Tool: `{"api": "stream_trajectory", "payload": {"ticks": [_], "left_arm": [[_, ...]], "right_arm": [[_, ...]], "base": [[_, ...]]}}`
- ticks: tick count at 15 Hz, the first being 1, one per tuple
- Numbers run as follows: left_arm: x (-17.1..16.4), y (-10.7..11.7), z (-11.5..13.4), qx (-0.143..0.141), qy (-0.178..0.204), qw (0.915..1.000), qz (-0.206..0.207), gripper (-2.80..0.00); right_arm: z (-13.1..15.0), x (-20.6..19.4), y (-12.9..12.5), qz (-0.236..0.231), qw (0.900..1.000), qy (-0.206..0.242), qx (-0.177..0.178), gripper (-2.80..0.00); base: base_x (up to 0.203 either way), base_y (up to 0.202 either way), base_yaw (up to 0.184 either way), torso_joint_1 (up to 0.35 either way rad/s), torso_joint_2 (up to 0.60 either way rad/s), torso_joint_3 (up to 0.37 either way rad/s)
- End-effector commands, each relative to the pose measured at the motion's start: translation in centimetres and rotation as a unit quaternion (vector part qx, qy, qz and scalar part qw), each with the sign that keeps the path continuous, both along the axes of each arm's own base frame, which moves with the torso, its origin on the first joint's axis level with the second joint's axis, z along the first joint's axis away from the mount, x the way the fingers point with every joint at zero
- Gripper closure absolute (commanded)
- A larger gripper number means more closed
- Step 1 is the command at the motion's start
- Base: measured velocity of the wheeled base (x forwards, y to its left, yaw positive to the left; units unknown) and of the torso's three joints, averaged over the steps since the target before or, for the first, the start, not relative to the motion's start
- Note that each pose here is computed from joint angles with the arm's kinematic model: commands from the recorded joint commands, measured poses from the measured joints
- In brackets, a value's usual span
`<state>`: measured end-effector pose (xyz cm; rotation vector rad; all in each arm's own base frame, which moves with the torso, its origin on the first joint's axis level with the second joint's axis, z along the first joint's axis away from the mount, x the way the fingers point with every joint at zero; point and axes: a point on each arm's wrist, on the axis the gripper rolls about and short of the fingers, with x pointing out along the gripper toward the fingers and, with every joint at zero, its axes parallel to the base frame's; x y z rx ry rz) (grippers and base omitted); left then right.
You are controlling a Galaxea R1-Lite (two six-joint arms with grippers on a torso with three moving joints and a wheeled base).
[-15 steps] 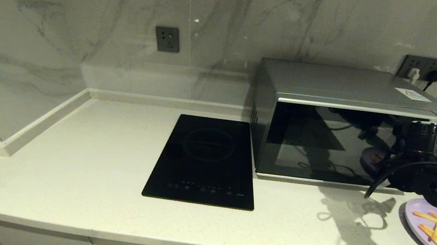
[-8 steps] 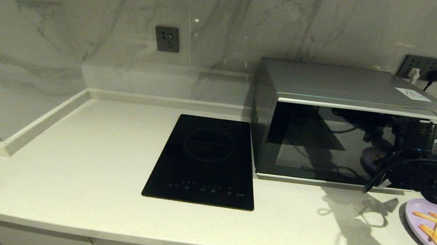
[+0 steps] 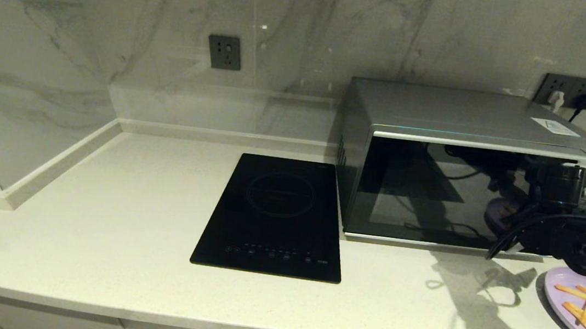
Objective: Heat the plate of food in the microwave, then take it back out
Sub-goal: Open the microwave oven
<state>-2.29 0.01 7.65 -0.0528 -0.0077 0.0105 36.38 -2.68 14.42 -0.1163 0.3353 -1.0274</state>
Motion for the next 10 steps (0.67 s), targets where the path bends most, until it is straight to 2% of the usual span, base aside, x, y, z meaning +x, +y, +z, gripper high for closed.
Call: {"api": "stream_trajectory", "payload": {"ticks": [1, 8, 10], "left_arm": [[0.0, 0.0, 0.0, 0.000, 0.000, 1.0000, 0.000, 0.00], [0.0, 0.0, 0.0, 0.000, 0.000, 1.0000, 0.000, 0.00], [0.0, 0.0, 0.0, 0.000, 0.000, 1.0000, 0.000, 0.00]], "right_arm": [[0.4, -1.1, 0.0, -0.009, 1.000, -0.006, 0.000, -2.80], [-0.5, -3.6, 0.1, -0.013, 1.000, 0.000, 0.015, -2.80], [-1.0, -3.8, 0.6, 0.008, 1.000, 0.008, 0.023, -2.80]], "base": [[0.000, 0.000, 0.000, 0.000, 0.00, 0.000], [0.000, 0.000, 0.000, 0.000, 0.00, 0.000], [0.000, 0.000, 0.000, 0.000, 0.00, 0.000]]}}
